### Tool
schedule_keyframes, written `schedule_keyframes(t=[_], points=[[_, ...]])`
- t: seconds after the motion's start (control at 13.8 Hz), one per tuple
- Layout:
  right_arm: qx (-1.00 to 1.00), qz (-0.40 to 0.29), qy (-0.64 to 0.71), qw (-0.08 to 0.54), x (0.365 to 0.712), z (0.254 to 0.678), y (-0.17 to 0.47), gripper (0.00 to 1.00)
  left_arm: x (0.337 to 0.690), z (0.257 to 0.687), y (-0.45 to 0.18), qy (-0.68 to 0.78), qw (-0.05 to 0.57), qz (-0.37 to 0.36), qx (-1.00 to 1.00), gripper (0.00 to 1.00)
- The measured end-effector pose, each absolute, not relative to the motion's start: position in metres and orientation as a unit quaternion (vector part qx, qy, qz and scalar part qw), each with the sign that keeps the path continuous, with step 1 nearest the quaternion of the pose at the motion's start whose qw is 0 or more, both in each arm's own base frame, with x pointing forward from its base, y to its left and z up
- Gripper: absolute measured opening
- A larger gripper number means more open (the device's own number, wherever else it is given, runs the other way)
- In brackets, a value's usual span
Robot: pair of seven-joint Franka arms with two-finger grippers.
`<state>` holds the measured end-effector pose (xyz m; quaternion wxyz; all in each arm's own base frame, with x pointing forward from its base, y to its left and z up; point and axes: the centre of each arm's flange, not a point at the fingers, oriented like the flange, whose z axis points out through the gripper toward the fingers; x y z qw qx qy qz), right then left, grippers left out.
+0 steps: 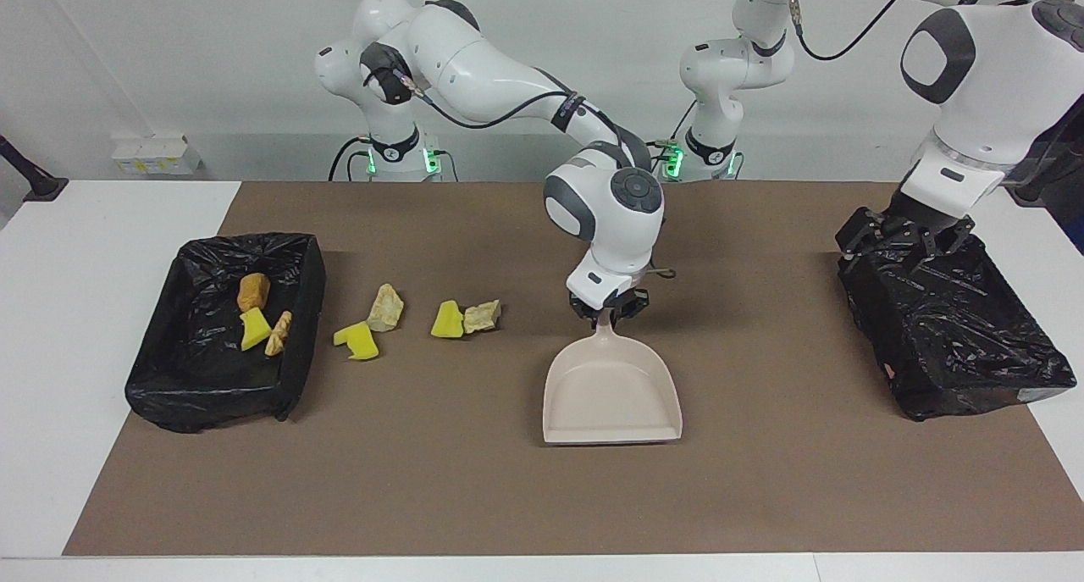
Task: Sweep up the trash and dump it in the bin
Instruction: 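Lower the dustpan onto the table center and release with the right gripper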
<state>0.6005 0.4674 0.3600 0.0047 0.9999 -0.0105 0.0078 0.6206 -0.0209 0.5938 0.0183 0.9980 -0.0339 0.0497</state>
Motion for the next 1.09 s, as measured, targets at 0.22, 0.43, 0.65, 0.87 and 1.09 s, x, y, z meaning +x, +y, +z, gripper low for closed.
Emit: schedule_keyframes(t=[0.22,0.43,0.65,0.87,1.09], points=[[0.999,0.025,-0.021,-0.009,0.609,0.391,0.456,0.88,0.621,0.594,-0.023,-0.036,0.019,0.05,0.998,1.0],[0.998,0.035,-0.038,-0.028,0.603,0.433,0.452,1.0,0.62,0.594,-0.03,-0.041,0.02,0.05,0.998,1.0],[0.996,-0.001,-0.077,-0.044,0.562,0.458,0.458,1.0,0.621,0.59,-0.044,-0.045,0.023,0.046,0.998,1.0],[0.992,-0.052,-0.107,-0.028,0.485,0.451,0.475,1.0,0.627,0.574,-0.074,-0.037,0.026,0.037,0.998,1.0],[0.988,-0.08,-0.128,-0.034,0.415,0.425,0.492,1.0,0.629,0.568,-0.082,-0.036,0.028,0.036,0.998,1.0]])
